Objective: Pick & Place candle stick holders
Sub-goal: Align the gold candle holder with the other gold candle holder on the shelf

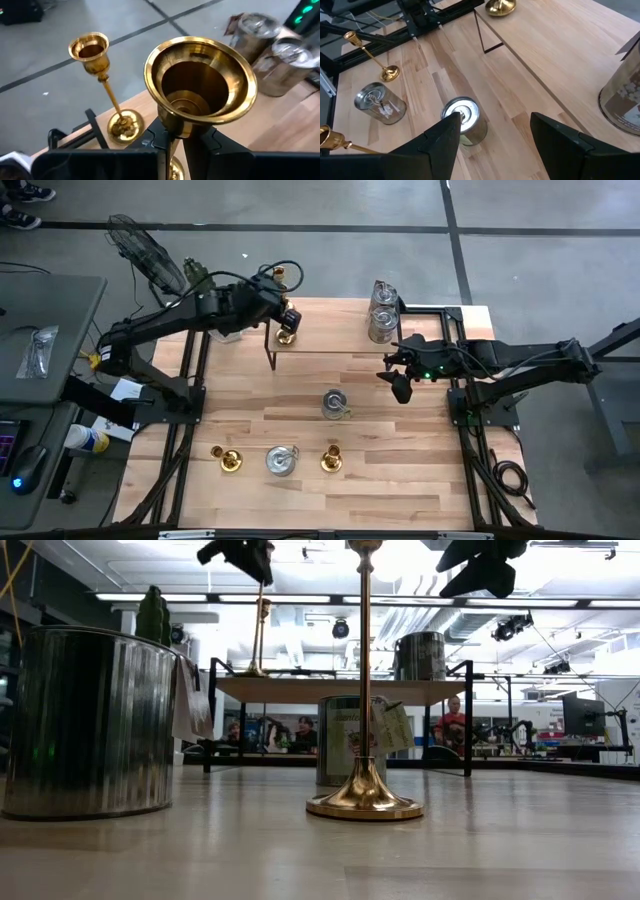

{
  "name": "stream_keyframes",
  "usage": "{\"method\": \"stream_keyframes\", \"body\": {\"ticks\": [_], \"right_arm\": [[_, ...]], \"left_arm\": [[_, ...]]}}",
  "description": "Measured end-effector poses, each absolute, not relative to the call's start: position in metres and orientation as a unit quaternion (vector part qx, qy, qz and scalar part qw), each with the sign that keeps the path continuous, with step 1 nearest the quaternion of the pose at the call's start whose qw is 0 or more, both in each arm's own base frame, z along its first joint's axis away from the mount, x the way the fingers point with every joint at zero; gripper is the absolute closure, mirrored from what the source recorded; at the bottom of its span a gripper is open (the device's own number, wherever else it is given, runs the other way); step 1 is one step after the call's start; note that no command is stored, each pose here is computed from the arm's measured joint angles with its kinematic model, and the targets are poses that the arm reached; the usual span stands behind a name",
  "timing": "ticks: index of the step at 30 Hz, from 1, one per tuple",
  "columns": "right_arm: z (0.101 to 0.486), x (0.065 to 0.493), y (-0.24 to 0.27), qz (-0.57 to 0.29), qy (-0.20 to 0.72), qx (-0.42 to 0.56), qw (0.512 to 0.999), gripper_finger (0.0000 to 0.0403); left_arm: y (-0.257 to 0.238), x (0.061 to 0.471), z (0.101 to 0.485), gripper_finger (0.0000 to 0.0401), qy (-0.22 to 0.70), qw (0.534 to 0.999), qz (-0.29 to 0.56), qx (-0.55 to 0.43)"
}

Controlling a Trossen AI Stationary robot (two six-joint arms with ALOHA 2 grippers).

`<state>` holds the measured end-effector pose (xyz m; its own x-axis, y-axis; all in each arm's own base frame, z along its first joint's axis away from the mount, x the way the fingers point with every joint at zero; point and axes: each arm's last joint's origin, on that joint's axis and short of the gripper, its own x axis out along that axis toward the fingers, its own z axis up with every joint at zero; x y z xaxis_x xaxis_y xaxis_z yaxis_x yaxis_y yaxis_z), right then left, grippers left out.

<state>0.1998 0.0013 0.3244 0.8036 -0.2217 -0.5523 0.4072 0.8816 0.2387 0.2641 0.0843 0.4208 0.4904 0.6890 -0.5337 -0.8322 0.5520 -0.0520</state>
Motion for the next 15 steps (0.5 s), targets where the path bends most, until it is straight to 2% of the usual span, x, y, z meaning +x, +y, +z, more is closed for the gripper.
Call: {"method": "stream_keyframes", "body": {"ticks": [15], "right_arm": [[0.3244,0.1998,0.0013,-0.168,0.264,0.175,0.933,0.0169]], "left_arm": [[0.0892,0.2632,0.4183,0.0375,0.227,0.829,0.489,-0.146]]}}
